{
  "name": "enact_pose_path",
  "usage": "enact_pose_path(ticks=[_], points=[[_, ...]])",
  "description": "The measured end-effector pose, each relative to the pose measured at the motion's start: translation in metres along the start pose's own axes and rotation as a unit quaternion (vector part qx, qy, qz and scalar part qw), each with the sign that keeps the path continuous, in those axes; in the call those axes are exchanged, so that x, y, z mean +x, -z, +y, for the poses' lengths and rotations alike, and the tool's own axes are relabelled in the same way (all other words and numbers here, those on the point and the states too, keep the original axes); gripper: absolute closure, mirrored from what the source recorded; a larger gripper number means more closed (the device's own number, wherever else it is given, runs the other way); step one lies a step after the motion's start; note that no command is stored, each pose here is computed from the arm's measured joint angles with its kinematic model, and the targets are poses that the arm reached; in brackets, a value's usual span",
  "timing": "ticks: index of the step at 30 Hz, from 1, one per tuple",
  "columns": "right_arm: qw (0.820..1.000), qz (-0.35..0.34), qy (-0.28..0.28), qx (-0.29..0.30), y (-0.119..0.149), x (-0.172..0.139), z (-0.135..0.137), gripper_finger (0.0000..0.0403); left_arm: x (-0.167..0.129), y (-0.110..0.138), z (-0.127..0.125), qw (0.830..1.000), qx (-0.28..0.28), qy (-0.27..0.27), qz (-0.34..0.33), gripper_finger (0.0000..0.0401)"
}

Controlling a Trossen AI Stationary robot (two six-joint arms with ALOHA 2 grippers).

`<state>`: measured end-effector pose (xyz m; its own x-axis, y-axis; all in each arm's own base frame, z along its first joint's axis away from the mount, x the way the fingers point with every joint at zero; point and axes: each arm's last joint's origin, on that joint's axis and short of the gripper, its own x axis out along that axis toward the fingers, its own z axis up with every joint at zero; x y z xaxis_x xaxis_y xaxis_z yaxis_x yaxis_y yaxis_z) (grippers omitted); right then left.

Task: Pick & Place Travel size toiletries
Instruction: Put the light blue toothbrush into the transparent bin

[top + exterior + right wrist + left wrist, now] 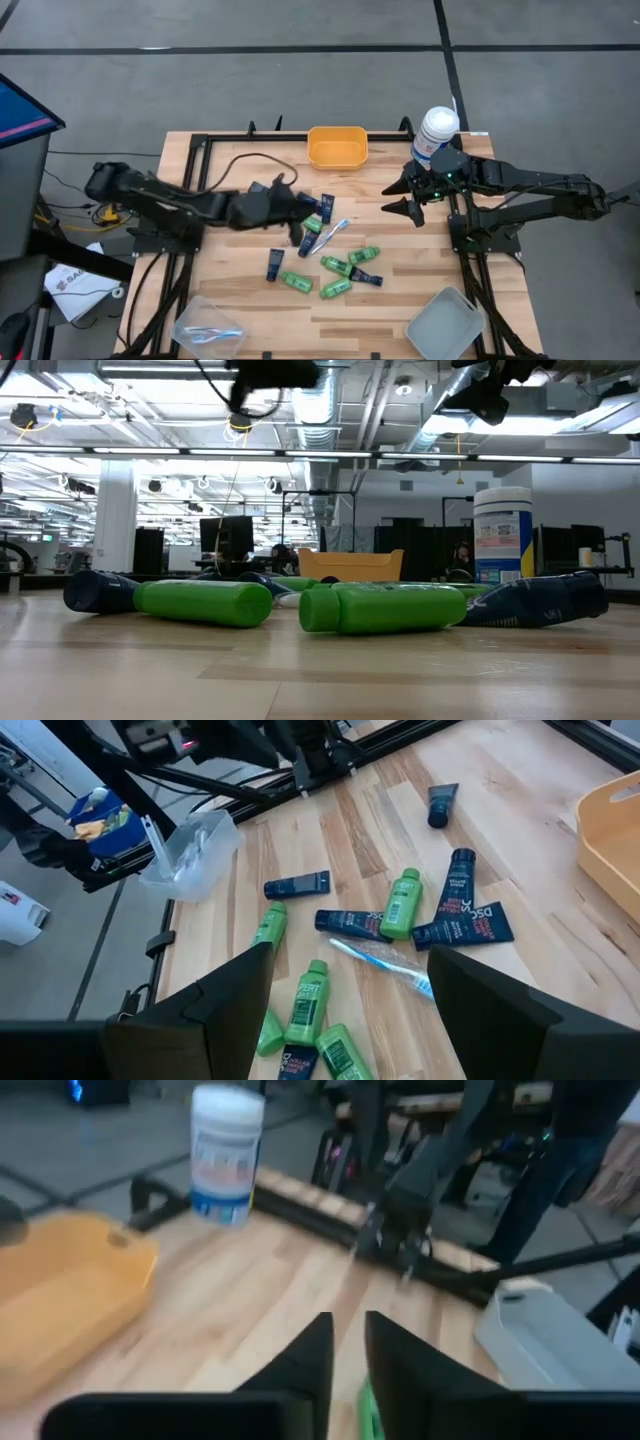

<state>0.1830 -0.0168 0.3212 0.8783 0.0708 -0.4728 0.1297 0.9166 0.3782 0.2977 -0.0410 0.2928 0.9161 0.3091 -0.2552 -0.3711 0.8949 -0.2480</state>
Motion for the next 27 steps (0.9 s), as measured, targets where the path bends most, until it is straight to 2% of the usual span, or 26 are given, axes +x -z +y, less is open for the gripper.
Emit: enact_pose_path(ticks=[5,10,13,27], points=[[1.000,0.004,0.001,0.001,0.001,0.000,0.000,0.0145,0.027,0.011,0.005,0.999,0.033,-0.007,-0.002,0.0279],[1.000,0.004,0.001,0.001,0.001,0.000,0.000,0.0145,0.046,0.036,0.001,0.998,0.053,0.012,0.044,0.0210],[1.000,0.004,0.001,0.001,0.001,0.000,0.000,0.0145,0.058,0.051,-0.001,0.996,0.059,0.009,0.066,0.0185],[1.000,0.019,0.006,0.005,0.004,0.000,-0.001,0.0145,0.116,0.102,-0.009,0.984,0.117,-0.061,0.119,0.0187]])
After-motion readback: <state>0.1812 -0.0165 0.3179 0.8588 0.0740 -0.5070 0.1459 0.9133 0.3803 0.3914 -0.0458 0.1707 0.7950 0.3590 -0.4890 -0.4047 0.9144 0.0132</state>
